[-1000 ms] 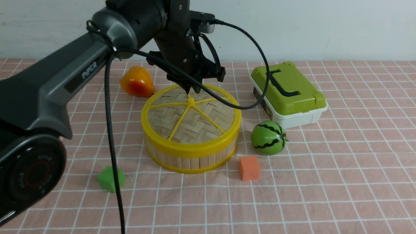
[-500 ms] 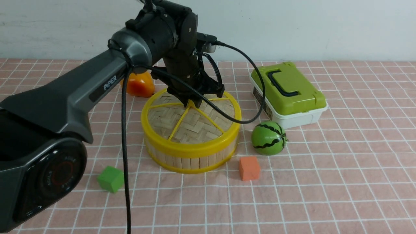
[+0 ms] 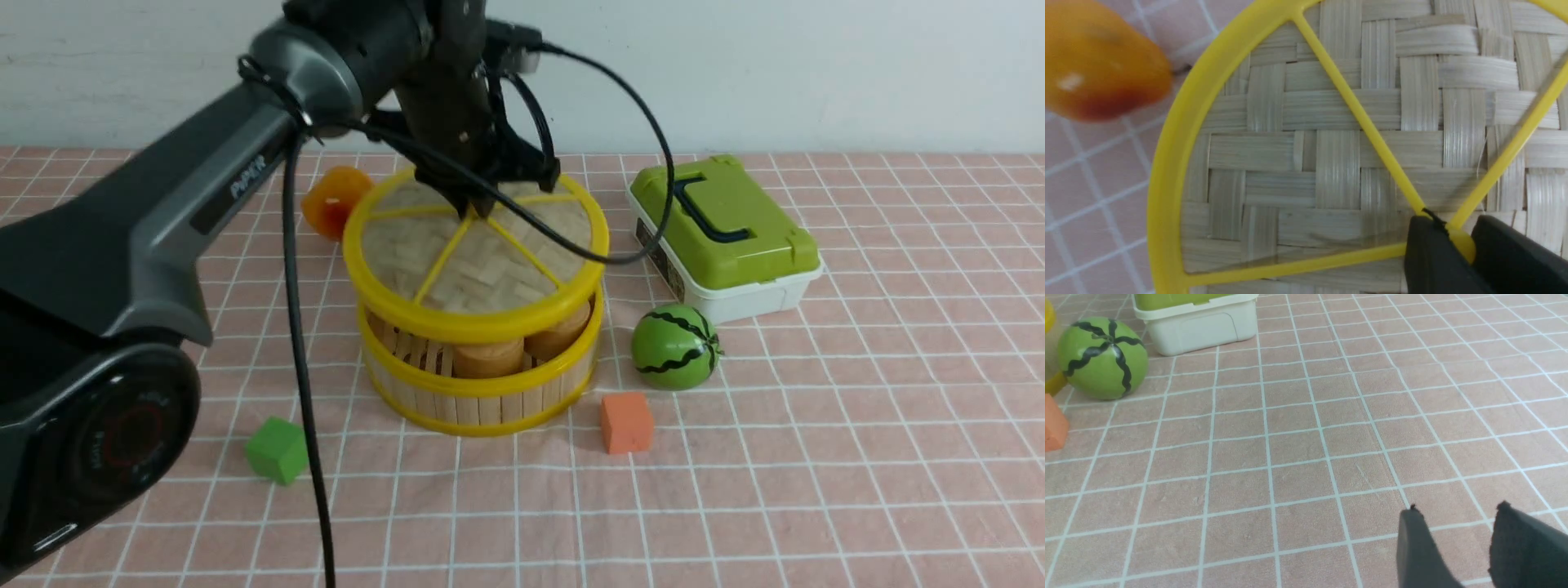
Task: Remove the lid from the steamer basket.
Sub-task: Use the left arm to place the steamer lid on the table
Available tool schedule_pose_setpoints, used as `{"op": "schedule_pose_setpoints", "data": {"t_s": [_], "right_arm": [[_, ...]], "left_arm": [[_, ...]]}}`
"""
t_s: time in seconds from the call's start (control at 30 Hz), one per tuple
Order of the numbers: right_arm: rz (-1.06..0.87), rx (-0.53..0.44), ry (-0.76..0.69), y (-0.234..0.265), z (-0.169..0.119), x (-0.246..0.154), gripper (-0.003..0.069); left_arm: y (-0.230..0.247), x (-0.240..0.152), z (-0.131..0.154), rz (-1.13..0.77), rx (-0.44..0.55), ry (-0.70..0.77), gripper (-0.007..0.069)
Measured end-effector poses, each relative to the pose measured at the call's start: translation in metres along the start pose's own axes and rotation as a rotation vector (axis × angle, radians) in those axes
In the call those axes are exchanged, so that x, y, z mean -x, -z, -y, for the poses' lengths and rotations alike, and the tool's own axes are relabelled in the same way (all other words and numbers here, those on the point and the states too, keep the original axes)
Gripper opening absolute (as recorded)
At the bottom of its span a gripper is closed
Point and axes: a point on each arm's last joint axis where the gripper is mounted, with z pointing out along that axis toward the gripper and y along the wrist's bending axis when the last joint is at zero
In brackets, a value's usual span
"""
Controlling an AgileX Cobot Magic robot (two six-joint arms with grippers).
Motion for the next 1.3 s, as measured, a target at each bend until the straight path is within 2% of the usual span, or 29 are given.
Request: {"op": "schedule_pose_setpoints", "data": {"t_s": [0.07,0.2,0.23,0.33,0.37,0.4,0.5,0.73,0.97,1.1,1.17,1.23,1.27,1.3], "right_arm": [[0.0,0.0,0.0,0.0,0.0,0.0,0.0241],[0.0,0.0,0.0,0.0,0.0,0.0,0.0241],[0.0,0.0,0.0,0.0,0.0,0.0,0.0241],[0.0,0.0,0.0,0.0,0.0,0.0,0.0241],[0.0,0.0,0.0,0.0,0.0,0.0,0.0241],[0.0,0.0,0.0,0.0,0.0,0.0,0.0241],[0.0,0.0,0.0,0.0,0.0,0.0,0.0241],[0.0,0.0,0.0,0.0,0.0,0.0,0.0241],[0.0,0.0,0.0,0.0,0.0,0.0,0.0241],[0.0,0.0,0.0,0.0,0.0,0.0,0.0241],[0.0,0.0,0.0,0.0,0.0,0.0,0.0241],[0.0,0.0,0.0,0.0,0.0,0.0,0.0241],[0.0,0.0,0.0,0.0,0.0,0.0,0.0241],[0.0,0.0,0.0,0.0,0.0,0.0,0.0241]], "left_arm": [[0.021,0.006,-0.014,0.053,0.06,0.0,0.0103],[0.056,0.012,-0.059,0.128,0.164,0.083,0.0103],[0.062,0.011,-0.085,0.137,0.203,0.143,0.0103],[0.056,0.001,-0.128,0.103,0.265,0.237,0.0103],[0.055,0.0,-0.131,0.098,0.269,0.241,0.0103],[0.045,-0.009,-0.151,0.054,0.291,0.284,0.0103],[0.02,-0.03,-0.174,-0.055,0.302,0.343,0.0103],[-0.046,-0.073,-0.173,-0.188,0.261,0.387,0.0103],[-0.094,-0.091,-0.17,-0.18,0.246,0.438,0.0103],[-0.106,-0.096,-0.169,-0.197,0.246,0.454,0.0109],[-0.107,-0.096,-0.169,-0.196,0.245,0.454,0.0123],[-0.108,-0.096,-0.169,-0.196,0.244,0.454,0.0202],[-0.108,-0.096,-0.169,-0.196,0.244,0.454,0.0209],[-0.106,-0.096,-0.169,-0.197,0.245,0.455,0.0267]]}}
